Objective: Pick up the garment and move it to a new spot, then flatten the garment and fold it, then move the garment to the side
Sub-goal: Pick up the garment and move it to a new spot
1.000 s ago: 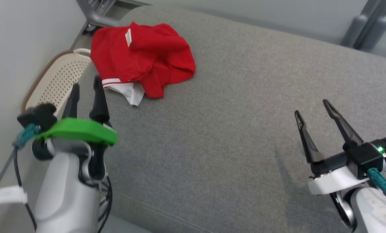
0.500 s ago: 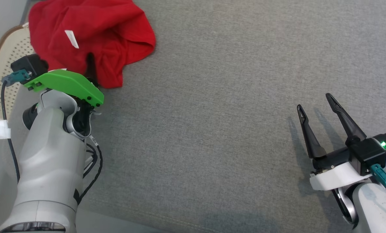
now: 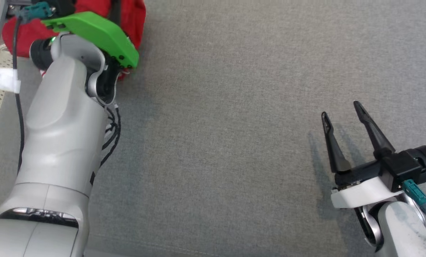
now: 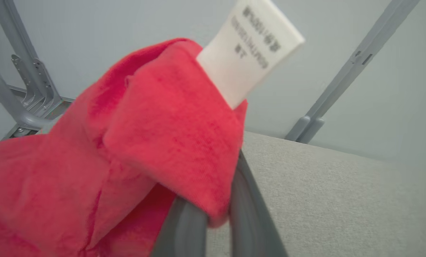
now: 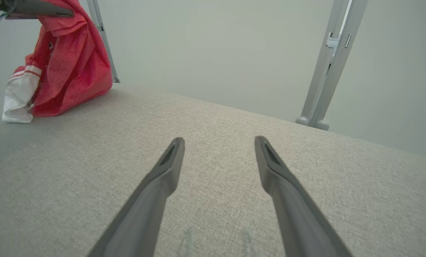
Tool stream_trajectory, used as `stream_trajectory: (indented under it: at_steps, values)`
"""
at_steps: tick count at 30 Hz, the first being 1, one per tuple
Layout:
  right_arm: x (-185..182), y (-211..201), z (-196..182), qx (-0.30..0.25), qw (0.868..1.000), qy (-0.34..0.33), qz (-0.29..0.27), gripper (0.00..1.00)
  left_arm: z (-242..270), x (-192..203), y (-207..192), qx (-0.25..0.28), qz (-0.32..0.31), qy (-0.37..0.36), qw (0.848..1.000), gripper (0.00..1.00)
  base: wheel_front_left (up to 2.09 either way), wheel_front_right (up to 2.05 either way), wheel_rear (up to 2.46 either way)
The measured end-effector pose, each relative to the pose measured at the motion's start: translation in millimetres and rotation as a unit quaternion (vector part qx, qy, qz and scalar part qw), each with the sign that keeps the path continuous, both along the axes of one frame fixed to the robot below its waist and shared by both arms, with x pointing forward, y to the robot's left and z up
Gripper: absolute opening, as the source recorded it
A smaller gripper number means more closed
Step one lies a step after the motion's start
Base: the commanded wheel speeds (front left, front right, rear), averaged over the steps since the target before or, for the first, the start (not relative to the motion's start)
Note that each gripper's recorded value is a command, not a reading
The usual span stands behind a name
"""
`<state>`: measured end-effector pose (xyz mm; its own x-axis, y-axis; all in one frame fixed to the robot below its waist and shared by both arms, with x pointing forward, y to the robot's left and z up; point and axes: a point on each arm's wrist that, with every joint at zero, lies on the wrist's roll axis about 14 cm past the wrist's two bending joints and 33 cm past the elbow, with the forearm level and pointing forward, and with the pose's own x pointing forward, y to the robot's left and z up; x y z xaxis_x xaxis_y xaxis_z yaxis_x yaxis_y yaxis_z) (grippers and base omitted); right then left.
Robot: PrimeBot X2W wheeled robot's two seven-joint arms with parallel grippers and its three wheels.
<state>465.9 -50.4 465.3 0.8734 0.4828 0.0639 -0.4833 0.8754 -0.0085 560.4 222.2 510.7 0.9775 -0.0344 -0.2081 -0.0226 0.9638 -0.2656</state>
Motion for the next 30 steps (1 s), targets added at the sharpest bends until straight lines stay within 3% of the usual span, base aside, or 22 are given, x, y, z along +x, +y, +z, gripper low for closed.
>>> stream_trajectory:
  at_steps: [3, 7, 16, 22, 25, 28, 30]
  values:
    - [-6, -3, 11, 0.012, 1.0, -0.006, -0.014, 1.0, 34, 9, -49, -0.015, -0.072, -0.028, 0.997, 0.0, 0.0, 0.0, 0.0]
    - [-14, -27, 24, 0.023, 0.998, -0.011, -0.056, 1.0, 81, 6, -112, -0.071, -0.164, -0.063, 0.982, 0.0, 0.0, 0.0, 0.0]
    - [-46, -88, 50, 0.03, 0.988, -0.03, -0.152, 1.0, 126, -61, -236, -0.163, -0.345, -0.041, 0.924, 0.0, 0.0, 0.0, 0.0]
    - [-67, -128, 62, 0.025, 0.976, -0.041, -0.21, 1.0, 99, -115, -300, -0.188, -0.425, 0.032, 0.885, 0.0, 0.0, 0.0, 0.0]
    - [-78, -148, 66, 0.034, 0.969, -0.042, -0.241, 1.0, 74, -122, -311, -0.183, -0.431, 0.071, 0.881, 0.0, 0.0, 0.0, 0.0]
    - [-89, -168, 68, 0.034, 0.961, -0.043, -0.272, 1.0, 53, -108, -308, -0.168, -0.41, 0.091, 0.892, 0.0, 0.0, 0.0, 0.0]
    - [-95, -177, 68, 0.031, 0.957, -0.043, -0.286, 1.0, 39, -89, -297, -0.155, -0.379, 0.096, 0.907, 0.0, 0.0, 0.0, 0.0]
